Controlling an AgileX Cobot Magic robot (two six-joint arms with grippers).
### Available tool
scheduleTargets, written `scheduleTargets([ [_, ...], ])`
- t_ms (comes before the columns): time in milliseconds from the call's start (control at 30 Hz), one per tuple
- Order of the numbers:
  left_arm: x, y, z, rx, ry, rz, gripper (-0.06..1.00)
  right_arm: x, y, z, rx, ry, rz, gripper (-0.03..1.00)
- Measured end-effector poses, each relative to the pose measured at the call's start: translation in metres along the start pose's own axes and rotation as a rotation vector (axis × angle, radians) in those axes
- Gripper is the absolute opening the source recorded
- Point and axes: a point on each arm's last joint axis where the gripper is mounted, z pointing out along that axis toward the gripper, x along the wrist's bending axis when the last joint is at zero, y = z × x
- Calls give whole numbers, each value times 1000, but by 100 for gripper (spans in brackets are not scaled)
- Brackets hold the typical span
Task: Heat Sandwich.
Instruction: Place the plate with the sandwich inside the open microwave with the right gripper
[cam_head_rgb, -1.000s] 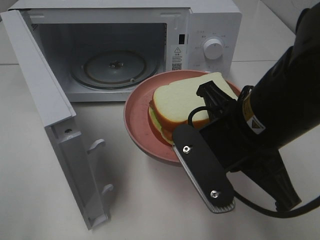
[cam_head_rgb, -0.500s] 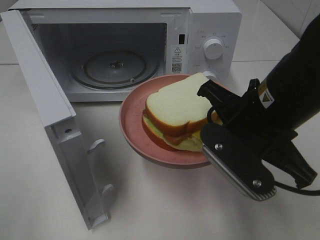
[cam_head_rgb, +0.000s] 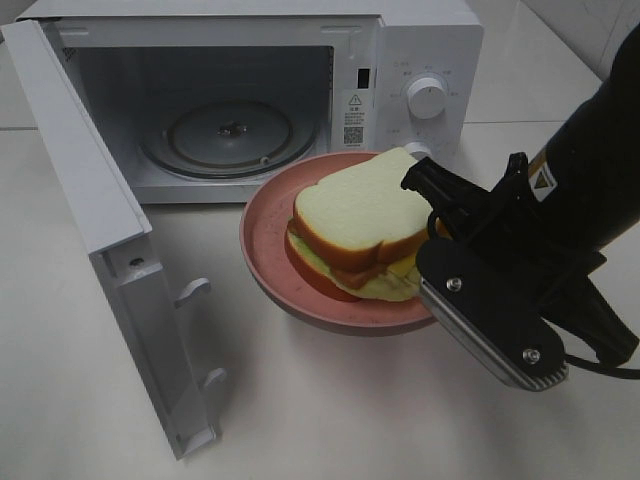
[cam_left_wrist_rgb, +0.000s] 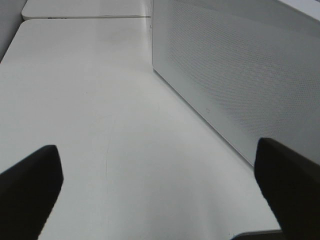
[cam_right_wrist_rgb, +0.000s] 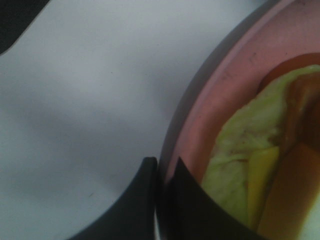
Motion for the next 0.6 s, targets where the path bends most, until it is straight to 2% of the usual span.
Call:
scheduleTargets([
  [267, 0, 0, 0, 0, 0, 0, 99, -6, 5, 1, -17, -35, 1, 4],
  [600, 0, 0, 0, 0, 0, 0, 99, -34, 9, 10, -40, -33, 1, 4],
])
